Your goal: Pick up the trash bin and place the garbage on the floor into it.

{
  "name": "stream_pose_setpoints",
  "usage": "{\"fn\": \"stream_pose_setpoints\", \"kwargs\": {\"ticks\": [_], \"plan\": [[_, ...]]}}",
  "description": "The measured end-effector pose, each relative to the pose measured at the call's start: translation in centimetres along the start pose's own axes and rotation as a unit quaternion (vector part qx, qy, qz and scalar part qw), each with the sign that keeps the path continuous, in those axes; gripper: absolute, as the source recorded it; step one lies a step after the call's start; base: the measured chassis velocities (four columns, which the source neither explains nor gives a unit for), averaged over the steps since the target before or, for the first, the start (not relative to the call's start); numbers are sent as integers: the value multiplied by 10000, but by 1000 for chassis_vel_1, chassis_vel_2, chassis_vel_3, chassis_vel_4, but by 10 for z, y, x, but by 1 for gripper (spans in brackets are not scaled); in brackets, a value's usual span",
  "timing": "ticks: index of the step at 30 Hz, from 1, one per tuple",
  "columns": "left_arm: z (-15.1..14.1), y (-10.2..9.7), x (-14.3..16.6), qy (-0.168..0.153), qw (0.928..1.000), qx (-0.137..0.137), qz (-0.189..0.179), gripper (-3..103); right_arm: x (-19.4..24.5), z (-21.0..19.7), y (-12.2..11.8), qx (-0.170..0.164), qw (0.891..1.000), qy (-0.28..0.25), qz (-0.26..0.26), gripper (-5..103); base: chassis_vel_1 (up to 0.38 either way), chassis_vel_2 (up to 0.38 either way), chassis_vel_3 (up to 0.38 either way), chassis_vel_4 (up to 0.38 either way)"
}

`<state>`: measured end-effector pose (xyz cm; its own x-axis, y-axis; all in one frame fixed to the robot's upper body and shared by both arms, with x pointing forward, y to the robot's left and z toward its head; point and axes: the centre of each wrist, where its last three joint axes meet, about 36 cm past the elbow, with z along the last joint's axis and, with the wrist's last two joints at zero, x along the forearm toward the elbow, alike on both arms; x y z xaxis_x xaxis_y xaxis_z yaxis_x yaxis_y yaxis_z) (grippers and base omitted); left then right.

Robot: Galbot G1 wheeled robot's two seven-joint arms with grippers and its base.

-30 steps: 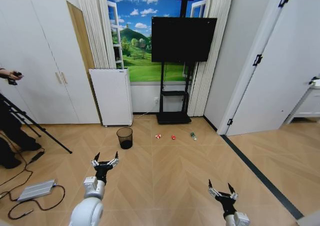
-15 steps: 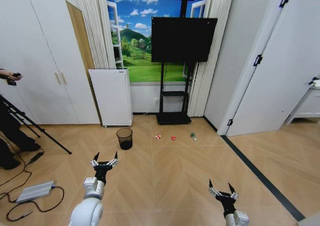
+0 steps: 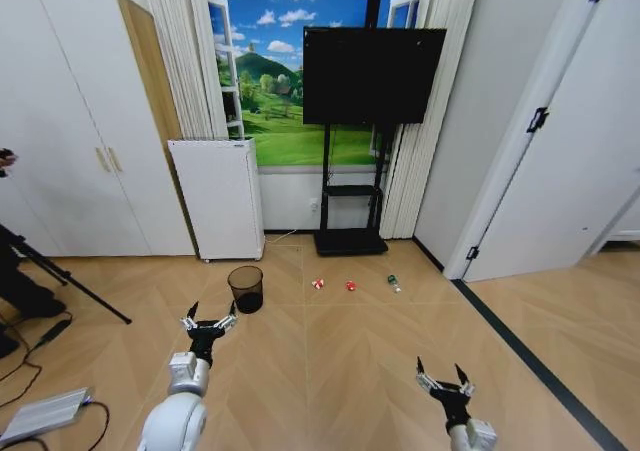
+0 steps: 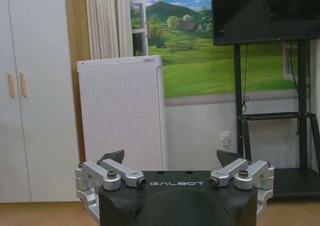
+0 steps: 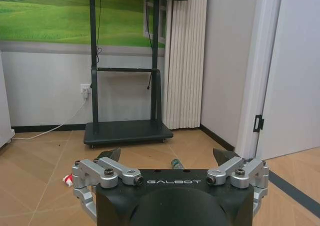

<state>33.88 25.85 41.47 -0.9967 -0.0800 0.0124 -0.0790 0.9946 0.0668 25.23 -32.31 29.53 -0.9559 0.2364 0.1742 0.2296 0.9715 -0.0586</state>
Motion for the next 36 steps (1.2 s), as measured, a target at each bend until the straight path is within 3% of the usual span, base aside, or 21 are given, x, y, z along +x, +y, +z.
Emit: {"fn": "stream_pose_setpoints", "kwargs": {"ticks": [36], "plan": [[0, 0, 1, -78, 10000, -49, -25, 100, 1, 2, -3, 22, 10000, -20, -25, 100, -353, 359, 353, -351]]}}
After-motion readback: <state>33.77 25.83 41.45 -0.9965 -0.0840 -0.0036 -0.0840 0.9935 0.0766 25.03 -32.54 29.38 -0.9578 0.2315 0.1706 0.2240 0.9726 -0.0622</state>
